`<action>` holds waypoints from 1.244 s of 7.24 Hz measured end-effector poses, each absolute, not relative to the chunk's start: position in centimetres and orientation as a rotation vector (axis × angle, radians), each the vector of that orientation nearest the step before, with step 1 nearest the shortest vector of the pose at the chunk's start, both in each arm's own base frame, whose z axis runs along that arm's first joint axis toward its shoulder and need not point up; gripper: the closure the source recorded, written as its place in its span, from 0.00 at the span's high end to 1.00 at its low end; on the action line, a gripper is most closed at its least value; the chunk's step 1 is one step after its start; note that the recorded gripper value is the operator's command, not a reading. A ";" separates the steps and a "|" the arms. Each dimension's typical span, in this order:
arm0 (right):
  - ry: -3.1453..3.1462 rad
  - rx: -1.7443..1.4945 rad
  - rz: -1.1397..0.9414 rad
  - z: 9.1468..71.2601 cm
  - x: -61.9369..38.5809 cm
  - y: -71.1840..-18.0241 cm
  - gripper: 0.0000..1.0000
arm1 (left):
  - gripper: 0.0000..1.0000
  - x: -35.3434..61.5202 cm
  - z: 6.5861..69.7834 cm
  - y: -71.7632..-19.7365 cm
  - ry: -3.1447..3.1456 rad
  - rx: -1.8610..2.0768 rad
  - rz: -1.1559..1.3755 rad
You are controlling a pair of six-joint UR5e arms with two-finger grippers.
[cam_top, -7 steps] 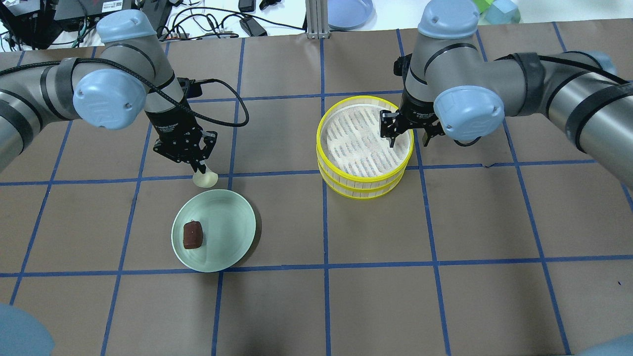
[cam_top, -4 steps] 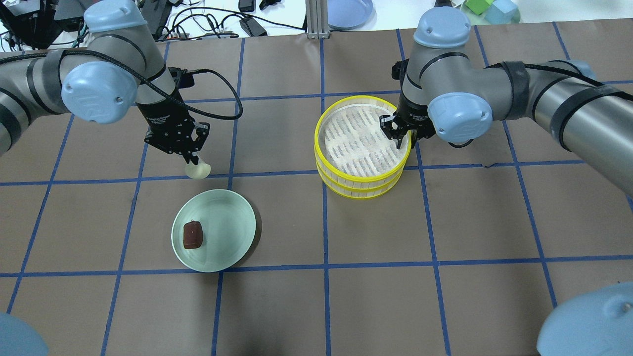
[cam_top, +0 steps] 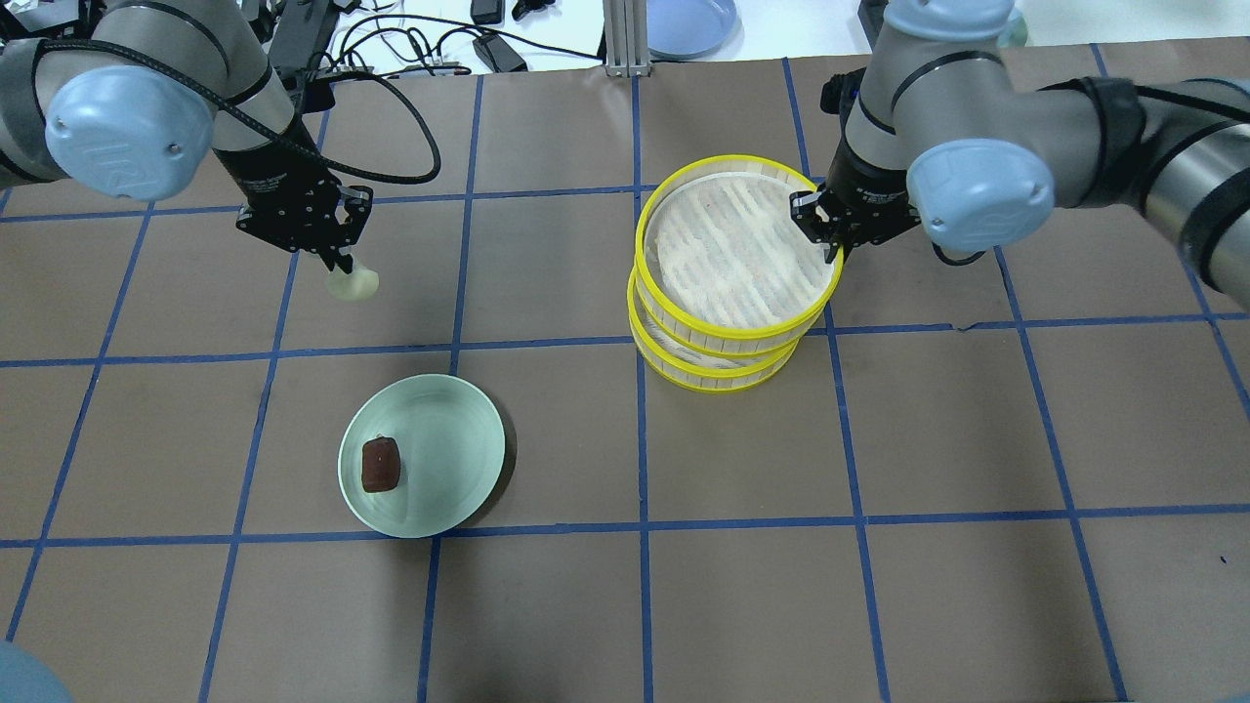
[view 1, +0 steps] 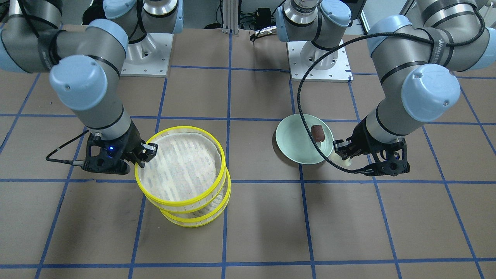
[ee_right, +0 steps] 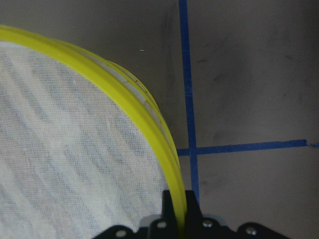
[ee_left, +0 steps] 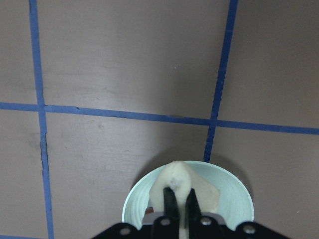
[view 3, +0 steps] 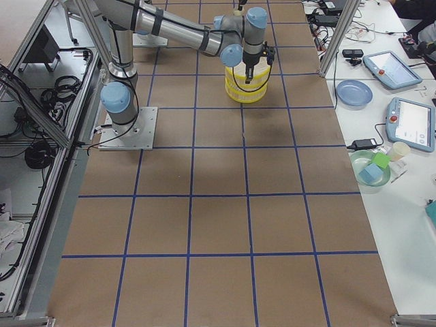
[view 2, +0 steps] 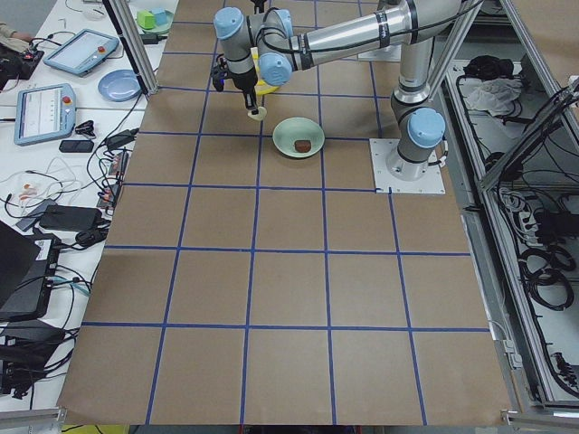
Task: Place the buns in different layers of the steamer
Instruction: 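Lift the top steamer tier with the right gripper and move it aside, then lower the cream bun into the bottom tier and open the left gripper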
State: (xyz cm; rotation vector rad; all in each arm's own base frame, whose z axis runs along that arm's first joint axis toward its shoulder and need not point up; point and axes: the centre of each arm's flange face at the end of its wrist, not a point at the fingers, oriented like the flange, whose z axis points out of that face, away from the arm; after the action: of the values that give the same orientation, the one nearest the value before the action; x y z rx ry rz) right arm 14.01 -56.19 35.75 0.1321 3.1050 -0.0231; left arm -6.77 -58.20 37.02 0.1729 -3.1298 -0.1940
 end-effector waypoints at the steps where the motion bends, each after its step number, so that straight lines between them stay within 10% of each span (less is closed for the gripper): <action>1: 3.093 0.157 -0.002 39.5 12.3 -55.6 0.00 | 0.00 -6.9 37.6 -58.2 -3.133 0.177 -0.164; 9: 3.061 0.116 -0.003 49.4 -2.6 -50.7 0.00 | 0.00 -26.6 34.2 -58.4 -2.694 0.294 -0.068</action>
State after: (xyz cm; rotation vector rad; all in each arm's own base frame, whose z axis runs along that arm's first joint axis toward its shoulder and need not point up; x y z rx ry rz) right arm -2.61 -50.74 49.45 0.1159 3.0609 -0.0034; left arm -26.61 -58.39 34.21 0.2943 -2.6937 -0.0676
